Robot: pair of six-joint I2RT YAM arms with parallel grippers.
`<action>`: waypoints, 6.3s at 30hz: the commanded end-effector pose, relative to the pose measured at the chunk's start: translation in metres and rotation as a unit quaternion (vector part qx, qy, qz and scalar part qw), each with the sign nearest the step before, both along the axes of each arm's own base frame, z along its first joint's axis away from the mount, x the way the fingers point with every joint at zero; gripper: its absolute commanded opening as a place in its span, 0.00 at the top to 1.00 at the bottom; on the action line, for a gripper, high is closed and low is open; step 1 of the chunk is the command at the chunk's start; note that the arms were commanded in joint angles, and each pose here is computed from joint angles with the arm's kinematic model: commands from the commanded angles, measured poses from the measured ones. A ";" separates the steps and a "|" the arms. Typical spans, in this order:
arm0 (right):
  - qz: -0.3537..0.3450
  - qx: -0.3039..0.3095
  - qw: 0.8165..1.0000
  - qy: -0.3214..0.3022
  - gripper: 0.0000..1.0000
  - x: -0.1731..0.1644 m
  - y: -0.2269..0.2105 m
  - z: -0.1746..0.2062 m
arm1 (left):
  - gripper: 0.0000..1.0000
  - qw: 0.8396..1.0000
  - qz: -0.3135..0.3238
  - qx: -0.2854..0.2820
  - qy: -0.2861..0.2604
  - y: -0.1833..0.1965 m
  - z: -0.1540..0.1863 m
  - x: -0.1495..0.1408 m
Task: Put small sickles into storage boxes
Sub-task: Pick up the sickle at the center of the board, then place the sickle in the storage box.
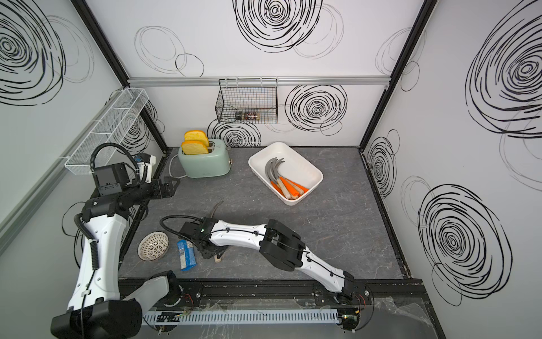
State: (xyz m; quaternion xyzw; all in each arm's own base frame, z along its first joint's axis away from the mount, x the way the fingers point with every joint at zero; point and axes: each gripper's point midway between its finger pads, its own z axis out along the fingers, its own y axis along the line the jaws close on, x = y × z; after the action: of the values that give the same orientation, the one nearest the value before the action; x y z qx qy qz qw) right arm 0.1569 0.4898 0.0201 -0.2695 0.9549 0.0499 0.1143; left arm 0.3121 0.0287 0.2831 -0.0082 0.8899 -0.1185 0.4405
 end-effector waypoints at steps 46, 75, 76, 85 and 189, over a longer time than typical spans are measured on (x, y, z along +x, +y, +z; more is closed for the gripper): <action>0.025 -0.047 0.999 0.014 0.90 0.013 -0.034 -0.030 | 0.04 0.998 -0.056 0.007 -0.025 -0.016 0.010 0.000; 0.047 0.026 0.999 0.006 1.00 0.027 -0.041 0.029 | 0.04 0.996 -0.068 0.019 -0.048 -0.020 0.033 0.001; 0.047 0.028 0.998 0.007 1.00 0.028 -0.042 0.031 | 0.04 0.996 -0.068 0.019 -0.049 -0.021 0.034 0.001; 0.041 0.047 0.998 0.008 1.00 0.037 -0.058 0.051 | 0.04 0.996 -0.073 0.016 -0.048 -0.023 0.033 0.000; -0.134 -0.021 0.990 -0.044 1.00 0.276 -0.289 0.086 | 0.04 0.977 -0.205 0.049 -0.010 -0.102 -0.013 -0.013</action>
State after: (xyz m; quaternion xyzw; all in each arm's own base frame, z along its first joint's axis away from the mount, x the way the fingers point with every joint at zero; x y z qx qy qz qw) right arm 0.4317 0.1988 0.1042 -0.1240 0.9797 0.0241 0.1554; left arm 0.2958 -0.0713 0.2690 0.1862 0.8789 -0.1656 0.4067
